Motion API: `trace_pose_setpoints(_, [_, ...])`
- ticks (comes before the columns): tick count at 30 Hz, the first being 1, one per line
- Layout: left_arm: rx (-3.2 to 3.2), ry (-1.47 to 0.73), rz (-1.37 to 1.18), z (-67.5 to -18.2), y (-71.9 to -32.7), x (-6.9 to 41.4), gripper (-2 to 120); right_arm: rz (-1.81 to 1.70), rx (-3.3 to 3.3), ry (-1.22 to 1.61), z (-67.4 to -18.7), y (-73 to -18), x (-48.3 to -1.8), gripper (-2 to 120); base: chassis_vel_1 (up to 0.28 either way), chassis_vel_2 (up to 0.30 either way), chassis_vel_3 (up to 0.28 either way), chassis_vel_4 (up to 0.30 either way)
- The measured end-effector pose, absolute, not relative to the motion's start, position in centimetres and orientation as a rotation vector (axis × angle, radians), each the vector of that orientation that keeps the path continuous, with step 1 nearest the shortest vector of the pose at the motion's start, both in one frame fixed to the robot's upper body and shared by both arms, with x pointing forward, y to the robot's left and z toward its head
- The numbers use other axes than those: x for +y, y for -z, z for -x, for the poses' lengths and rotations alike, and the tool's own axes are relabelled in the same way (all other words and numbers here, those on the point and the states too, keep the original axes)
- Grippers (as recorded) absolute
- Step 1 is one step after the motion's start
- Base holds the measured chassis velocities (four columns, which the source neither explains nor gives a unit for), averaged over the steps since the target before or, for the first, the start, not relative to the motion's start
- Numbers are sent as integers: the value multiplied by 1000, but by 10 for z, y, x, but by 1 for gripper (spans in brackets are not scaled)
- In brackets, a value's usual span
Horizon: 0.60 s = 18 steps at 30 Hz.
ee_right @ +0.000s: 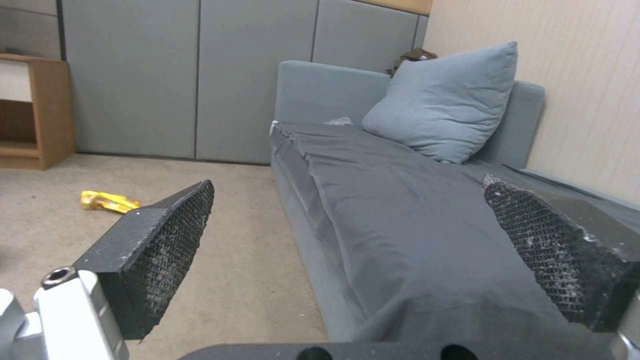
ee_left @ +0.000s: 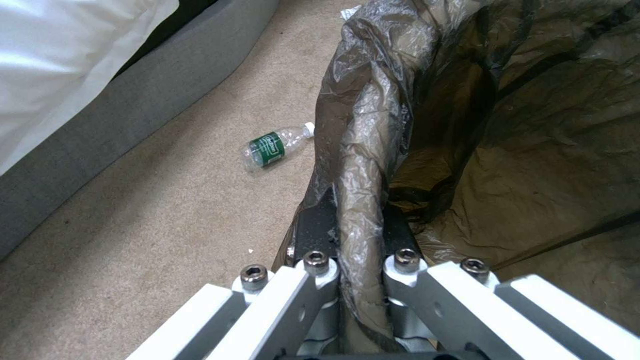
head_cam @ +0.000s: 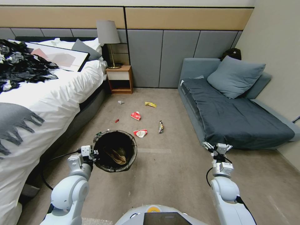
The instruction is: Pick up the trash bin, then pick up the garbage from the floor and place it into the trash bin.
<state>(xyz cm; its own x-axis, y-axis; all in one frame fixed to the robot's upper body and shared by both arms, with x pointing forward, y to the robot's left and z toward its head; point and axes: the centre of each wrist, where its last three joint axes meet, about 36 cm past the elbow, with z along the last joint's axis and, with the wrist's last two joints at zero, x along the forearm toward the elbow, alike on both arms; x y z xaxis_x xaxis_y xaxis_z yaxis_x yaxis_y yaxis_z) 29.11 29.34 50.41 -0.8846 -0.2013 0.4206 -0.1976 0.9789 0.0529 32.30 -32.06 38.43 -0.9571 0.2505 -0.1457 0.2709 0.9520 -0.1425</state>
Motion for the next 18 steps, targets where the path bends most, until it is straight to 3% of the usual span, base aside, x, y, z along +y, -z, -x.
trace_pose_setpoints(7, [-2695, 19, -281, -292, -506, 294, 0, -381, 2989, 253, -323, -384, -320, 100, -81, 81, 76, -87])
trace_pose_setpoints(18, [-2700, 23, -271, -292, -509, 293, 0, -371, 3001, 255, -325, -383, -317, 100, -227, 220, 233, -225])
